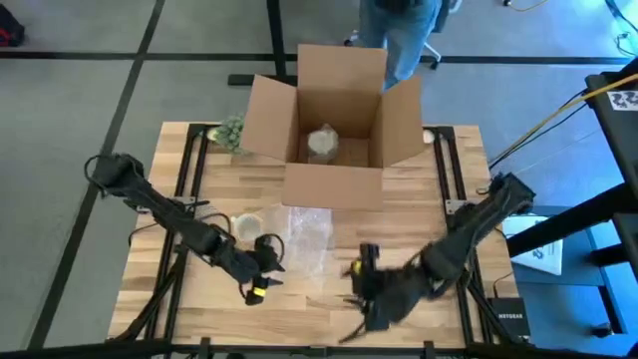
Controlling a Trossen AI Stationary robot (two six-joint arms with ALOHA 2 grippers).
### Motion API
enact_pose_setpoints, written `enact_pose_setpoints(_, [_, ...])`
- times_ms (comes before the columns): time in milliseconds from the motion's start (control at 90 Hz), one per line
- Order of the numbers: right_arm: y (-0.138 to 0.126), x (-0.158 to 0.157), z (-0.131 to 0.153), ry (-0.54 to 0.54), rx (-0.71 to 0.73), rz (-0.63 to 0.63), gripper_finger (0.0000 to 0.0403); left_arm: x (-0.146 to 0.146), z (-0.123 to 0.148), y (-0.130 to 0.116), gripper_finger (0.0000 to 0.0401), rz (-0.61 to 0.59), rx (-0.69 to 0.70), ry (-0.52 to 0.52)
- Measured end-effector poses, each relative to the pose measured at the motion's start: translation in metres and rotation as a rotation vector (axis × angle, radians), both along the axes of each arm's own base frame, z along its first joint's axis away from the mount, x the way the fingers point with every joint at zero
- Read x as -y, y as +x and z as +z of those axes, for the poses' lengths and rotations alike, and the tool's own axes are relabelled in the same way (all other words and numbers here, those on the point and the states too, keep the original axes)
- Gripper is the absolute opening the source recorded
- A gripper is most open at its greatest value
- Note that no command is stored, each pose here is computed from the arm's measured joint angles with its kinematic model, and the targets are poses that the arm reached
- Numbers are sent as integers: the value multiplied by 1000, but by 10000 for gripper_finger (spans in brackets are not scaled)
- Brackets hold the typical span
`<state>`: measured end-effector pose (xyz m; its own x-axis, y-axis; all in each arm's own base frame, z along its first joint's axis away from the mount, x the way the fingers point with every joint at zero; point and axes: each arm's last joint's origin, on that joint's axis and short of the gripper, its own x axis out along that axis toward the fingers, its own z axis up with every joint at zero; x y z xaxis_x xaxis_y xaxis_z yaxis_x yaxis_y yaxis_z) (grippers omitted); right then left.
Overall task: Wrap mug
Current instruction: Prepare the bubble wrap on the table
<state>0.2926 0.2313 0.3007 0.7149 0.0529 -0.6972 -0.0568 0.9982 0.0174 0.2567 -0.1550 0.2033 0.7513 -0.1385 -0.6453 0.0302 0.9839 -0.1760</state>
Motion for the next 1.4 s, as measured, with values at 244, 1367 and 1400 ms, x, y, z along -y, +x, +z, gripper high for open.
enact_pose_setpoints(244, [33, -28, -92, 53, 0, -82, 241, 8, -31, 14, 150, 40, -63, 8])
enact_pose_setpoints(1367, [77, 6, -189, 173, -168, -448, 241, 8, -92, 38, 150, 107, -44, 244])
enact_pose_setpoints(1400, [77, 6, -189, 172, -168, -445, 241, 8, -94, 40, 150, 110, -46, 240])
